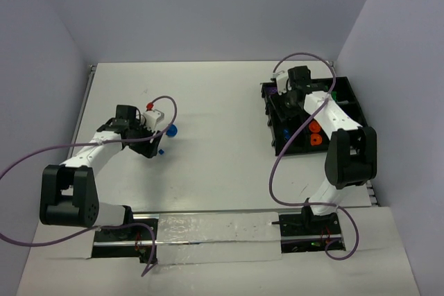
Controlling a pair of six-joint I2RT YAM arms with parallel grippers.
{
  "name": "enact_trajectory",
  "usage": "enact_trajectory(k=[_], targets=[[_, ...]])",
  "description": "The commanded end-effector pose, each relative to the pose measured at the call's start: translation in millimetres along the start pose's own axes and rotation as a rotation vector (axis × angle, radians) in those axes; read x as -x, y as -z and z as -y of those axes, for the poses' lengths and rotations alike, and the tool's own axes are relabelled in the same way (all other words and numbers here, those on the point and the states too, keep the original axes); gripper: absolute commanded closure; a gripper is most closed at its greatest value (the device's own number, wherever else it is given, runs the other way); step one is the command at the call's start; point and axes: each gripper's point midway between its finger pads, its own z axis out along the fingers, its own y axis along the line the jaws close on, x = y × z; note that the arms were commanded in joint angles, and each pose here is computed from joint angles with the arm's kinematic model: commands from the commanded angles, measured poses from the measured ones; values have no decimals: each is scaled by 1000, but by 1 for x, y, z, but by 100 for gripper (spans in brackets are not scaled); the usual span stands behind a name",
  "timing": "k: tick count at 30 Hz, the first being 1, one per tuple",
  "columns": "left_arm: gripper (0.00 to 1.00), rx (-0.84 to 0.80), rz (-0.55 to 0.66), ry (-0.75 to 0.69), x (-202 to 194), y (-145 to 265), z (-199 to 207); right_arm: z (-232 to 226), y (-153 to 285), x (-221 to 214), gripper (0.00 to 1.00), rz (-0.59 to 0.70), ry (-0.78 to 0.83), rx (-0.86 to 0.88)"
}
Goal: Sort the legos into containers by color
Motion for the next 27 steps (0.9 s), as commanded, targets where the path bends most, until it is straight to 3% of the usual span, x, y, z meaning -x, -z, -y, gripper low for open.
enact_trajectory(k=[1,7,18,27], targets=[[30,-23,44,-26,11,-9,-1,-3,45,44,33,150,-37,26],[38,-123,44,-38,17,-16,14,-11,56,55,32,179,-32,47],[39,-182,16,-70,18,-34,35,-14,56,54,31,178,-35,59],[60,-136,-25,-71,12,-53,24,-14,59,57,30,188,-29,60]])
